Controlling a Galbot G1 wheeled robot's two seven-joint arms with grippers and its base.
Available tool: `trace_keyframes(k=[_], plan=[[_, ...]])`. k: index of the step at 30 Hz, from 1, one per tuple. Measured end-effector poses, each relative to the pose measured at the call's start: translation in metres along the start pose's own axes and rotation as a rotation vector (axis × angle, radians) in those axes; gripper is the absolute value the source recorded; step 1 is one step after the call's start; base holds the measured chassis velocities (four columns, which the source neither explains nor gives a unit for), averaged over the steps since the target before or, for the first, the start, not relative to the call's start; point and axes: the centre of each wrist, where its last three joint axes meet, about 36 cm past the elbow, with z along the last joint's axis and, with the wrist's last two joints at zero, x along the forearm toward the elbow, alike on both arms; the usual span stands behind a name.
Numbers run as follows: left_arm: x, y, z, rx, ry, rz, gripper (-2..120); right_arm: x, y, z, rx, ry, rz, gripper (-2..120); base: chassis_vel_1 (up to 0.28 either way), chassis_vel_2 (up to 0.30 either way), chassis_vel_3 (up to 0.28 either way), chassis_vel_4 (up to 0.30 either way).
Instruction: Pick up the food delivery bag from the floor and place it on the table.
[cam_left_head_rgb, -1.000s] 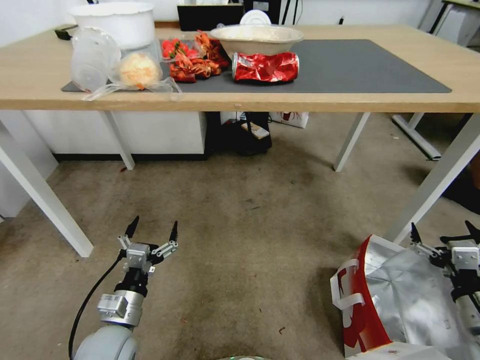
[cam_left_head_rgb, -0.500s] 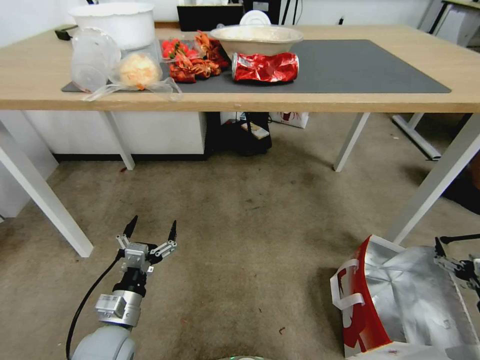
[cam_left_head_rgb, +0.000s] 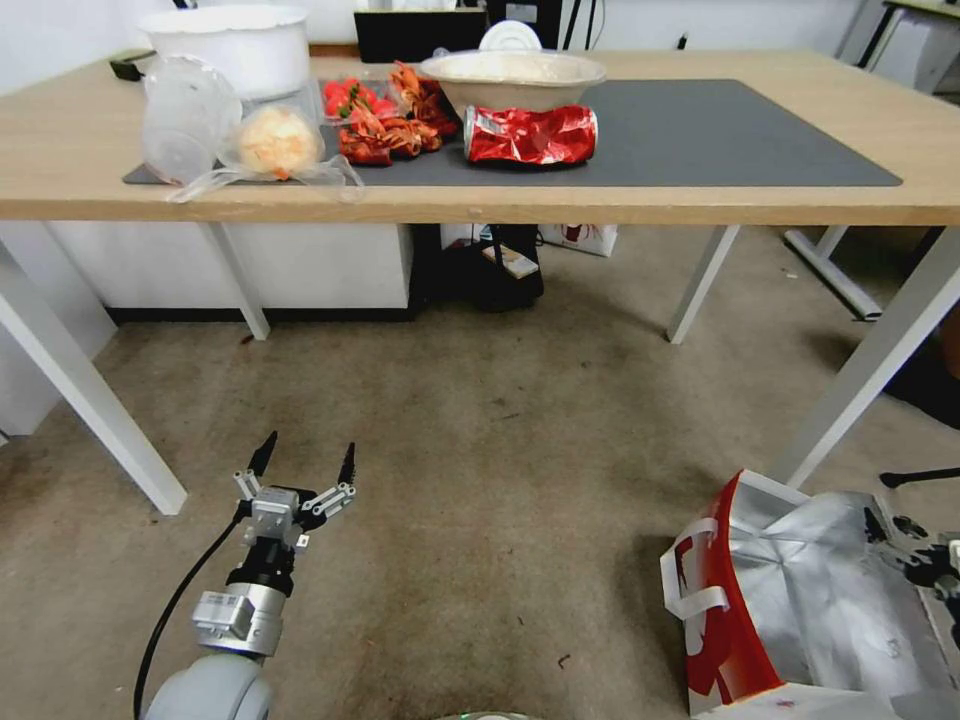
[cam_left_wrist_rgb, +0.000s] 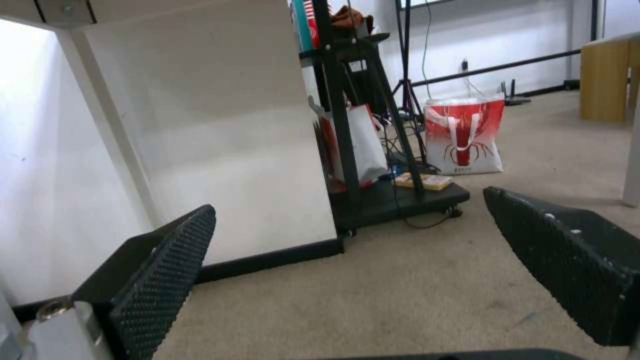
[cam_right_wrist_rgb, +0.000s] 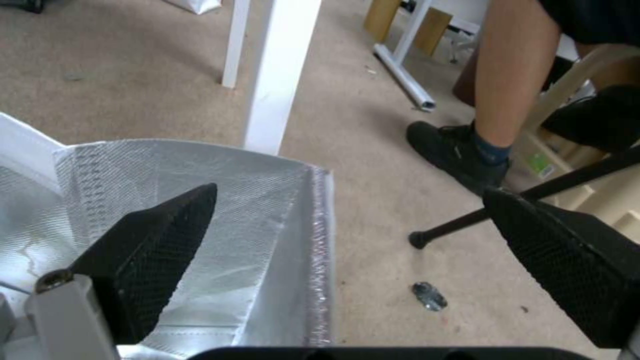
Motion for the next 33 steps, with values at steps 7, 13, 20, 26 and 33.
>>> trace_keyframes(k=[7, 13, 20, 26, 33], plan=[[0.001, -0.001, 0.0, -0.003, 0.001, 0.001, 100, -0.011, 0.003, 0.006, -0.014, 0.035, -0.007, 92, 0.0, 0.0, 0.0, 0.0], [0.001, -0.002, 0.0, -0.006, 0.0, 0.004, 100, -0.016, 0.007, 0.012, -0.027, 0.054, -0.02, 70, 0.0, 0.0, 0.0, 0.0], [0.001, -0.007, 0.001, -0.005, 0.001, 0.012, 100, -0.016, 0.011, 0.017, -0.037, 0.069, -0.028, 47, 0.0, 0.0, 0.0, 0.0], [0.0, -0.006, 0.002, -0.006, 0.003, 0.011, 100, -0.016, 0.012, 0.017, -0.04, 0.065, -0.031, 24, 0.0, 0.0, 0.0, 0.0], [0.0, -0.006, 0.004, -0.001, 0.01, 0.01, 100, -0.014, 0.015, 0.019, -0.039, 0.057, -0.035, 0, 0.0, 0.0, 0.0, 0.0]])
